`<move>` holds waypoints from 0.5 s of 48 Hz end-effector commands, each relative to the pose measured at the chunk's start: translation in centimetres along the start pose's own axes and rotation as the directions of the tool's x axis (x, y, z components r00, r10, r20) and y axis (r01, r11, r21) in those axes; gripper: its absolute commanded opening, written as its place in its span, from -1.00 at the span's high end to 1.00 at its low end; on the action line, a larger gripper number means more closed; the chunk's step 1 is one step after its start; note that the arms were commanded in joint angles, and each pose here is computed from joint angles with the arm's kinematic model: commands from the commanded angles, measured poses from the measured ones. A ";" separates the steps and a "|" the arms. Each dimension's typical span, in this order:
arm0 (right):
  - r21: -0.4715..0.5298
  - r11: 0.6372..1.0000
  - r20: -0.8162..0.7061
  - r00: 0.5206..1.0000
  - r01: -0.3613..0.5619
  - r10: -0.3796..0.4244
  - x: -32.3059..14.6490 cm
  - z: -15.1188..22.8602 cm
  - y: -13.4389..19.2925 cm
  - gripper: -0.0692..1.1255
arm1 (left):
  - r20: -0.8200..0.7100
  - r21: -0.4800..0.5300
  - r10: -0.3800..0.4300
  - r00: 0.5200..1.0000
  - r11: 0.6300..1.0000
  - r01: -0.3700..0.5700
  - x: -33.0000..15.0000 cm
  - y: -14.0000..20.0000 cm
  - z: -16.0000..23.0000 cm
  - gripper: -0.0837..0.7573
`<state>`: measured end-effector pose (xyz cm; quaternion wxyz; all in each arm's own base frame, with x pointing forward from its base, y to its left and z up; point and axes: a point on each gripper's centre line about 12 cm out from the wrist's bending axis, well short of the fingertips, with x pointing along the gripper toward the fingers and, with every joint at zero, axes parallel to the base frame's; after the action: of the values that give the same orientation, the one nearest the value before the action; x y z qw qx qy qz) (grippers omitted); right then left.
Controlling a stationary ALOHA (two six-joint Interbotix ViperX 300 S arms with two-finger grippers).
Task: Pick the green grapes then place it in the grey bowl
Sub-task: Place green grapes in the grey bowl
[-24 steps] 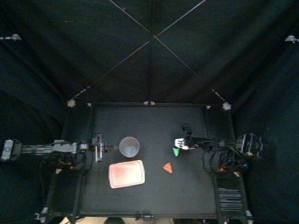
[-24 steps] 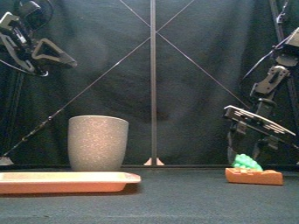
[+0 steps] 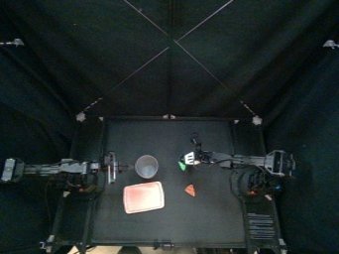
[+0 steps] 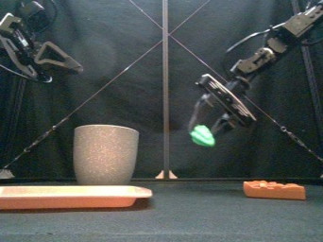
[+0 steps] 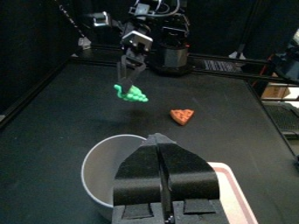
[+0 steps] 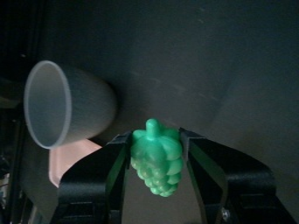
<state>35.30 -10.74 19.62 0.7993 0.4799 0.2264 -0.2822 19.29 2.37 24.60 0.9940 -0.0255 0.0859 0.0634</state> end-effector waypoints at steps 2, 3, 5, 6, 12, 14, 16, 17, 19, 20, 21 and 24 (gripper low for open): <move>-0.143 0.977 0.085 0.981 -0.159 0.173 1.0 2.8 6.1 -0.33 | 0.022 -0.002 0.003 1.000 1.000 -0.003 0.1 0.0 0.7 0.63; -0.168 0.970 0.089 0.977 -0.174 0.191 1.3 2.9 6.7 -0.33 | 0.020 -0.002 0.003 1.000 1.000 -0.003 0.1 0.0 0.7 0.63; -0.203 0.958 0.096 0.970 -0.200 0.223 2.1 3.2 7.8 -0.33 | 0.020 -0.002 0.004 1.000 1.000 -0.004 0.1 0.1 0.6 0.63; -0.222 0.952 0.098 0.966 -0.213 0.239 2.4 3.2 8.4 -0.33 | 0.019 -0.002 0.003 1.000 1.000 -0.003 0.1 0.0 0.6 0.63; -0.290 0.917 0.103 0.944 -0.274 0.314 4.5 3.5 11.0 -0.33 | 0.011 -0.008 0.004 1.000 1.000 -0.003 0.1 0.1 0.3 0.63; -0.308 0.904 0.097 0.936 -0.295 0.338 5.3 3.3 12.0 -0.33 | 0.014 -0.010 0.004 1.000 1.000 -0.004 0.1 0.1 0.4 0.63; -0.324 0.894 0.089 0.931 -0.309 0.354 5.9 2.9 12.7 -0.33 | 0.014 -0.011 0.004 1.000 1.000 -0.004 0.1 0.1 0.4 0.63; -0.332 0.890 0.082 0.930 -0.314 0.359 6.3 2.6 12.9 -0.33 | 0.009 -0.014 0.004 1.000 1.000 -0.004 0.1 0.1 0.2 0.63; -0.344 0.881 0.074 0.926 -0.325 0.371 6.8 2.2 13.4 -0.33 | 0.014 -0.016 0.006 1.000 1.000 -0.006 0.1 0.1 0.4 0.63; -0.350 0.877 0.070 0.924 -0.330 0.376 7.1 2.0 13.7 -0.33 | 0.011 -0.018 0.006 1.000 1.000 -0.006 0.1 0.1 0.3 0.63; -0.356 0.874 0.065 0.924 -0.332 0.378 7.4 1.8 13.8 -0.33 | 0.011 -0.017 0.005 1.000 1.000 -0.005 0.1 0.1 0.3 0.63; -0.373 0.865 0.052 0.923 -0.337 0.382 8.1 1.2 14.2 -0.33 | 0.014 -0.016 0.006 1.000 1.000 -0.006 0.1 0.1 0.4 0.63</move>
<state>49.92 -8.90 22.02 0.9141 0.3509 0.1549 -0.1316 19.20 2.43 24.29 0.9933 -0.0326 0.0893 0.0662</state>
